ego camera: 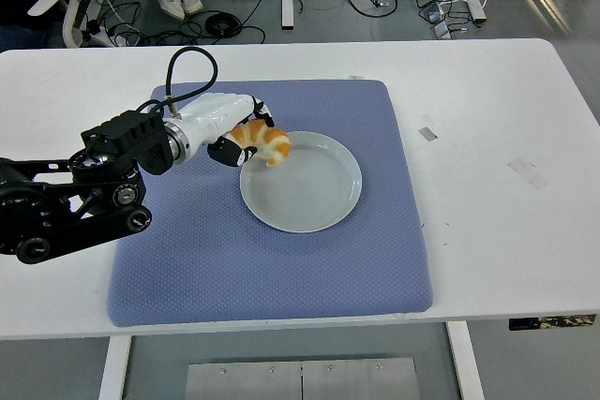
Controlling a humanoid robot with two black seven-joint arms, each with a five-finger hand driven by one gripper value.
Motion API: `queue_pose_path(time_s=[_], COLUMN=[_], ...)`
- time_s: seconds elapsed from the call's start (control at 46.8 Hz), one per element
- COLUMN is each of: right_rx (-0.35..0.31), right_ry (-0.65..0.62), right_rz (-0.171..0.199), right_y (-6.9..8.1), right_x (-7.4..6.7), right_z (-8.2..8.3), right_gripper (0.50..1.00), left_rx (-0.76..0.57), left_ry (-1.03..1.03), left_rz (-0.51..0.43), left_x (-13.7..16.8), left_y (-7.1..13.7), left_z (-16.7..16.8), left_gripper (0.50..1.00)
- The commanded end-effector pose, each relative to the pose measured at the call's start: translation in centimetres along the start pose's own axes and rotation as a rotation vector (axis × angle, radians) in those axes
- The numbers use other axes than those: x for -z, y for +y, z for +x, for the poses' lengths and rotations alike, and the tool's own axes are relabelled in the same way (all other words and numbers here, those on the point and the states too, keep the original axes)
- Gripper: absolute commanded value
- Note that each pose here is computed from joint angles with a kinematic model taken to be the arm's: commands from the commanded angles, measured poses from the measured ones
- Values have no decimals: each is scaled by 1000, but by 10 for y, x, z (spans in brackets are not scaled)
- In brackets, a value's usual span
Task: Place the bread on the table
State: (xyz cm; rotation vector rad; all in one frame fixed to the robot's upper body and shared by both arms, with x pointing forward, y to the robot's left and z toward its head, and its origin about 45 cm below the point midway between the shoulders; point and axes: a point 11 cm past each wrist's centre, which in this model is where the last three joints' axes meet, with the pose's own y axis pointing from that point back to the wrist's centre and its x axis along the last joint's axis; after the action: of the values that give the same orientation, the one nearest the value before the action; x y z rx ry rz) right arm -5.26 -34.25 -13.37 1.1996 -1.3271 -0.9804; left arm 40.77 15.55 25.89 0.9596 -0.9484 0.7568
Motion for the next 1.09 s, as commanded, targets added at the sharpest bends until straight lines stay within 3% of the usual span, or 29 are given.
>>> queue_pose_path(time_s=[0.0,0.534,1.068], right_rx=[0,0,0], right_ry=[0,0,0], right_rz=[0,0,0], right_y=[0,0,0], right_x=[0,0,0], right_z=[0,0,0], right_gripper=[1000,1000,1000], left_rx=[-8,-126,-100], left_ry=[-5,-76,-40], left_rz=[17,102,136], left_x=[8,59,83], left_y=[2,21,29], left_z=[4,31,-14], left_gripper=[500,500,500])
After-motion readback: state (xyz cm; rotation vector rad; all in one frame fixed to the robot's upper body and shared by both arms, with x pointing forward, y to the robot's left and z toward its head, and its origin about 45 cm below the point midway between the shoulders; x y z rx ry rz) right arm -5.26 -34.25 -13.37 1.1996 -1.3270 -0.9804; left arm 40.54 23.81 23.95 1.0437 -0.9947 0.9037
